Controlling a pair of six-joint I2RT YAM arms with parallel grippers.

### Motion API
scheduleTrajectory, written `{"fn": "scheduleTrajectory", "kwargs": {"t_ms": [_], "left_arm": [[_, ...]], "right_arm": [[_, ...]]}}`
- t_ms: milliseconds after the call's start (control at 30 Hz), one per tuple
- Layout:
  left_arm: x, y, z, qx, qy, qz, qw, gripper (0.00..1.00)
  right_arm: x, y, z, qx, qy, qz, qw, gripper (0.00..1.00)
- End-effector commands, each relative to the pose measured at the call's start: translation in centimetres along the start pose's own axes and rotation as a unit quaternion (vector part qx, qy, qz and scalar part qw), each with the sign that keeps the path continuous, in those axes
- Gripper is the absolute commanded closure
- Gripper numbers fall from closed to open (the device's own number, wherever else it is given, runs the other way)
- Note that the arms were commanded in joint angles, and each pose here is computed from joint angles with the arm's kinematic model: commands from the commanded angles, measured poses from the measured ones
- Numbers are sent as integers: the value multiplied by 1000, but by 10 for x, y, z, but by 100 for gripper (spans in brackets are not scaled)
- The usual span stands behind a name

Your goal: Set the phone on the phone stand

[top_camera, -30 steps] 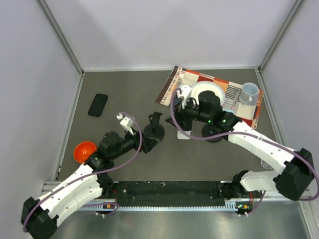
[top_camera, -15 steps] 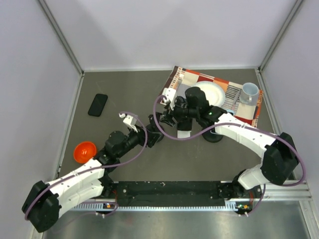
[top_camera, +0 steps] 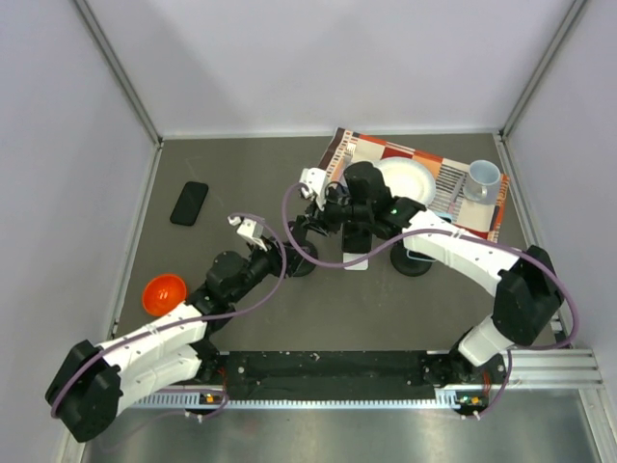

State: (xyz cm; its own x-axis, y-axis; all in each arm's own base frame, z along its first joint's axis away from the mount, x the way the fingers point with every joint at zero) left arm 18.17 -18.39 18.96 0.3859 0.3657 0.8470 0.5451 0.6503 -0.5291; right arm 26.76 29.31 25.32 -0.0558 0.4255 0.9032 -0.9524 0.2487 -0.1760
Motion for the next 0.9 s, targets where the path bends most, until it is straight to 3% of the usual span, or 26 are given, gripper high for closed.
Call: {"fn": "scheduleTrajectory", "kwargs": {"t_ms": [0,100,133,167,233,300,333,433,500,567,700,733,867], "left_arm": [[22,-12,-8,-12,-38,-4,999,55],[29,-8,-10,24,-39,-15,999,69],[23,-2,-9,53,-16,-17,998,91],[35,-2,-9,75,-31,-15,997,94],[32,3,-2,117,5,-26,993,100],[52,1,7,154,-6,-34,987,100],[48,7,16,185,23,-38,982,100],[67,0,27,179,15,-42,983,100],[66,1,36,191,44,-32,980,100],[64,2,44,204,62,-12,977,100],[61,3,58,215,43,27,975,78],[62,2,61,213,34,36,976,74],[71,-2,66,211,24,34,977,73]], "right_arm": [[23,-4,-6,-8,-15,22,1000,65],[25,-3,-5,-17,-12,10,1000,88],[24,-2,-3,-16,-6,-1,1000,100],[23,1,-2,-13,-5,-19,1000,100],[21,7,2,-17,-3,-60,998,100],[18,16,10,-25,-3,-91,996,100],[22,25,10,-30,-11,-121,992,100],[33,57,16,-55,-21,-164,985,100],[39,62,18,-118,-19,-188,975,100],[40,70,19,-203,5,-246,948,100],[29,89,12,-311,17,-303,901,100],[32,91,11,-329,5,-347,878,100],[18,91,13,-415,-8,-359,836,100]]}}
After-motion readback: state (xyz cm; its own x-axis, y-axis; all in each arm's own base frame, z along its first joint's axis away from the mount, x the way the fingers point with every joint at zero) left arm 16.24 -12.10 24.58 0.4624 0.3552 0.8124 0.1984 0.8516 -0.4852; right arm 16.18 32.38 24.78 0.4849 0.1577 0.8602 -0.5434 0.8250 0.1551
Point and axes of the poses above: each gripper's point midway between its finger pads, its own z axis back along the fingers, its own y axis along the line the jaws close on, x = y × z, the point moved 8 cm from there along z, back along the fingers, and after that the axes turned 1 degree about z, right-handed, at the moved point
